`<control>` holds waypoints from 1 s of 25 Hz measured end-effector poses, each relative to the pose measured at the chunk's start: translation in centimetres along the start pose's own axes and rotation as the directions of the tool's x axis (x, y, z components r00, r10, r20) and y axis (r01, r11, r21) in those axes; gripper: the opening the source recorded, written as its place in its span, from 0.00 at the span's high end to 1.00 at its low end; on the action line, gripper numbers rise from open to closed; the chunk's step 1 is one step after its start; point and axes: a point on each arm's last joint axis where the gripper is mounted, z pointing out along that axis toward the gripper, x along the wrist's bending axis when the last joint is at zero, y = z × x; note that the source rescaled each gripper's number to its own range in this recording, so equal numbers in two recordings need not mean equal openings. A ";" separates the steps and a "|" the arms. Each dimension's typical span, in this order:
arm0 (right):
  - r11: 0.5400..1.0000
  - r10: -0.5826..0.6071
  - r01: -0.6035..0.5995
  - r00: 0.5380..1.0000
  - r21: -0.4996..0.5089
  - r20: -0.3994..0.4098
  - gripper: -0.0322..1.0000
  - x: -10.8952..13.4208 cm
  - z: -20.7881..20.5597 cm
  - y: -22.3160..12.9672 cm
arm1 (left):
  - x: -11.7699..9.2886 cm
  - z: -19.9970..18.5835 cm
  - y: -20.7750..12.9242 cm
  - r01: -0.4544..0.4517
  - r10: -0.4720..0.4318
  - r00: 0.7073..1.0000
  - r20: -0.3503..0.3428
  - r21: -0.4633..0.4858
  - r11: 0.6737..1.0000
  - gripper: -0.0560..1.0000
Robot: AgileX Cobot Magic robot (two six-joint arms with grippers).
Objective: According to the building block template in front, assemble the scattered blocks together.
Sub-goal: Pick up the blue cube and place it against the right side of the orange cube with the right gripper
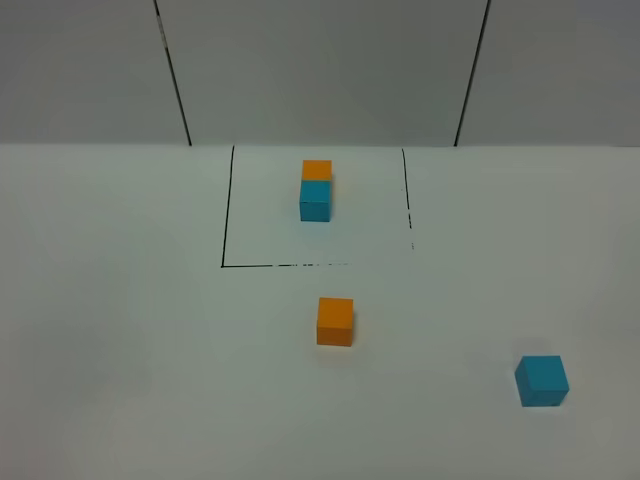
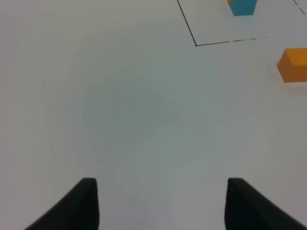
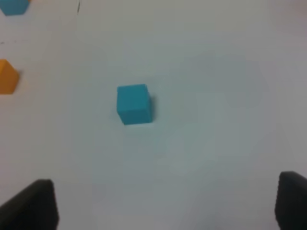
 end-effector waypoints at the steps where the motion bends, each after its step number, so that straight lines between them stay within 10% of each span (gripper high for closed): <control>1: 1.000 0.007 -0.007 1.000 0.026 -0.015 0.17 0.2 0.3 0.7 | 0.0 0.0 0.0 0.000 0.000 1.000 0.000 0.000 1.000 0.72; 14: 0.866 -0.060 0.093 0.995 0.491 -0.082 0.16 0.9 13.4 9.2 | 0.0 0.0 0.0 0.000 0.000 1.000 0.000 0.000 1.000 0.72; 25: 0.821 -0.075 0.112 0.993 0.559 -0.089 0.16 0.7 17.5 9.0 | 0.0 0.0 0.0 0.000 0.000 1.000 0.000 0.000 1.000 0.73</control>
